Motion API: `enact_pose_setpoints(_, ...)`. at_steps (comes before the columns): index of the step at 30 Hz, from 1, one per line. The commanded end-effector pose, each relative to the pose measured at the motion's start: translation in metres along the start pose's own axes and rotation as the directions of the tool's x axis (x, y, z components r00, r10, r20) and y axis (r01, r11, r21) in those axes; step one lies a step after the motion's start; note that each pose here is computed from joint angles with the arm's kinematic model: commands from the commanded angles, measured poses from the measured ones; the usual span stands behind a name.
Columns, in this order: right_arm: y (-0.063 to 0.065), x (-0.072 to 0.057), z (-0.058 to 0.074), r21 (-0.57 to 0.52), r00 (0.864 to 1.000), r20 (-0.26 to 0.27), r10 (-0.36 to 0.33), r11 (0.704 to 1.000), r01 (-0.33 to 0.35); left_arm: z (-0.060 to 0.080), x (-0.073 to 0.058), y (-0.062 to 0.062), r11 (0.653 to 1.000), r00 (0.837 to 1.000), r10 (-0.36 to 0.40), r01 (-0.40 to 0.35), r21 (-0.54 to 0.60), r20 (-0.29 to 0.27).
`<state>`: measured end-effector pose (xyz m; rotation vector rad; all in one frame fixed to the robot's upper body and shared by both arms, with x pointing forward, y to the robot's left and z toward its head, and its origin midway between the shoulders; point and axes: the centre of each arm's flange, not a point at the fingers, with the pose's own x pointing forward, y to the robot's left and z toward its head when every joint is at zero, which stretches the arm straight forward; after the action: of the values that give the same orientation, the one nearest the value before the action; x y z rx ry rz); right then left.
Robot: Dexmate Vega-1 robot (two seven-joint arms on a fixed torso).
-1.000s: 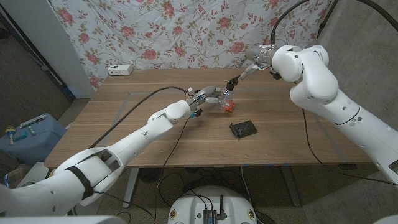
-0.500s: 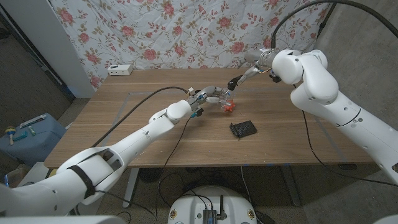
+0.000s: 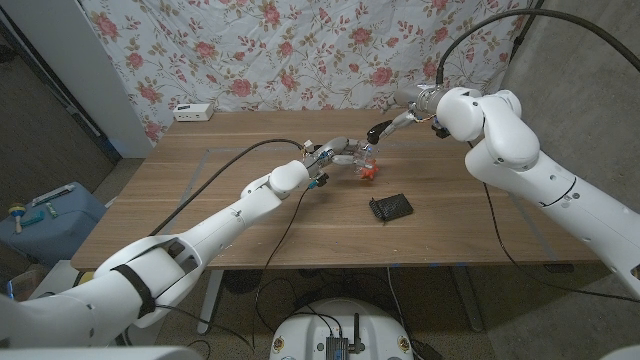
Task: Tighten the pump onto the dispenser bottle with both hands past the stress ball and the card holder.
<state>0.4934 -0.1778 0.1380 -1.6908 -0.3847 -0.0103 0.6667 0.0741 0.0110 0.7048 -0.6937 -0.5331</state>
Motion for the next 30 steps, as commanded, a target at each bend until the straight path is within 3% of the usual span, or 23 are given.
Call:
enact_pose_setpoints(1,0.0064,0.0034,-0.0038,0.044,1.0,-0.016,-0.016,0.999,0.017,0.0018,-0.0003,-0.0021,1.0,1.0,0.002,-0.002,0.001,0.003)
enact_pose_setpoints(30,0.0093,0.0003,0.0039,0.082,0.999,-0.048,0.004,0.997,0.0,0.0046,-0.0012,-0.0059,1.0,1.0,-0.01,0.01,0.004,0.01)
